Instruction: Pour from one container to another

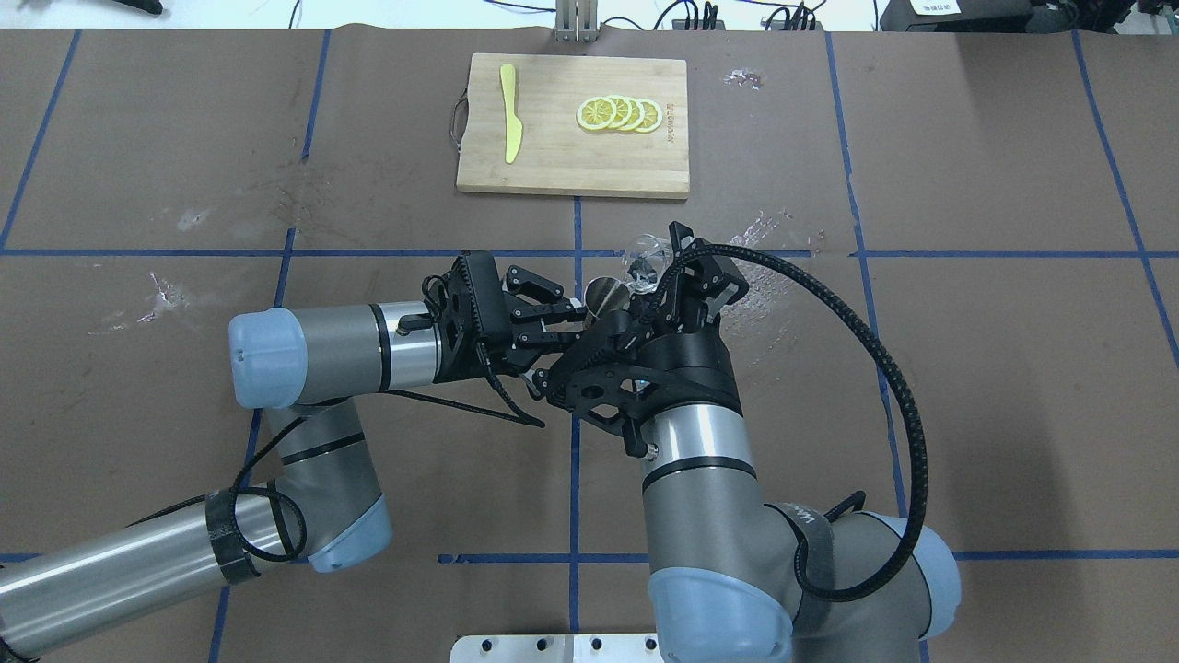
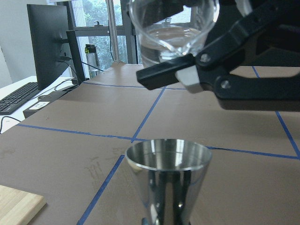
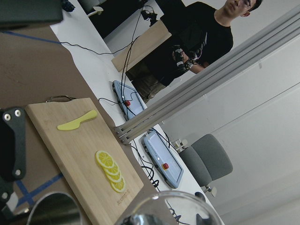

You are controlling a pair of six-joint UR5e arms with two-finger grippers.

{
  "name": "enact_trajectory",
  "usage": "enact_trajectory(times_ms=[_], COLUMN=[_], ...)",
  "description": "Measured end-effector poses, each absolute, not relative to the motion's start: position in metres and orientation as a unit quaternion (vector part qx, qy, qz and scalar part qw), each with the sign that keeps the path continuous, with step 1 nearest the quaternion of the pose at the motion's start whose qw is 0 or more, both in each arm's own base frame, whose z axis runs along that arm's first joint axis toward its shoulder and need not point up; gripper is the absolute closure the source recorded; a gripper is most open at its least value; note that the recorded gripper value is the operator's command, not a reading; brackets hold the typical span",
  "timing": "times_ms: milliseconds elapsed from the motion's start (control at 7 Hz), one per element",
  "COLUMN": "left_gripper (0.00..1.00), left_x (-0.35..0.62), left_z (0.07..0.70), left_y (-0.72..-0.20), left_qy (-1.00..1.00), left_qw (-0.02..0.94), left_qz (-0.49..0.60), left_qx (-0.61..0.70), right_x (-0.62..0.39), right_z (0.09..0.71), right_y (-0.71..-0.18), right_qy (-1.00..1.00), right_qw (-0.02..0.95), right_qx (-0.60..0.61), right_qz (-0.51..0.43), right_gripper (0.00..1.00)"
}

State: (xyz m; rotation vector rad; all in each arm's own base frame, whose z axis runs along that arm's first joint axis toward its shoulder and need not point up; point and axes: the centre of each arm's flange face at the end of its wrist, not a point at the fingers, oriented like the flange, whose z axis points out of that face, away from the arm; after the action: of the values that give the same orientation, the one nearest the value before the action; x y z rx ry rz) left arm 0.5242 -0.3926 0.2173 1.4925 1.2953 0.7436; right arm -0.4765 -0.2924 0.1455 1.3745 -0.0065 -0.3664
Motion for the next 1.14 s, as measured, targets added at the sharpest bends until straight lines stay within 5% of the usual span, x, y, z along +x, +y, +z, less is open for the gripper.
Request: enact_trajectory(times_ms=[1143], left_gripper=[1.00], left_x=[0.5254], left_z=[0.2162], left_y=[-0.3892], left_qy=[0.536], left_qw=[0.490], left_qz=[0.307], left_qx=[0.615], right_x=[-0.4824], right_z=[0.1454], right_y=[-0.2937], right_qy=[0.086], right_qw=[0.741], right_qx=[0.625], right_qz=[-0.230], right_gripper=[1.00])
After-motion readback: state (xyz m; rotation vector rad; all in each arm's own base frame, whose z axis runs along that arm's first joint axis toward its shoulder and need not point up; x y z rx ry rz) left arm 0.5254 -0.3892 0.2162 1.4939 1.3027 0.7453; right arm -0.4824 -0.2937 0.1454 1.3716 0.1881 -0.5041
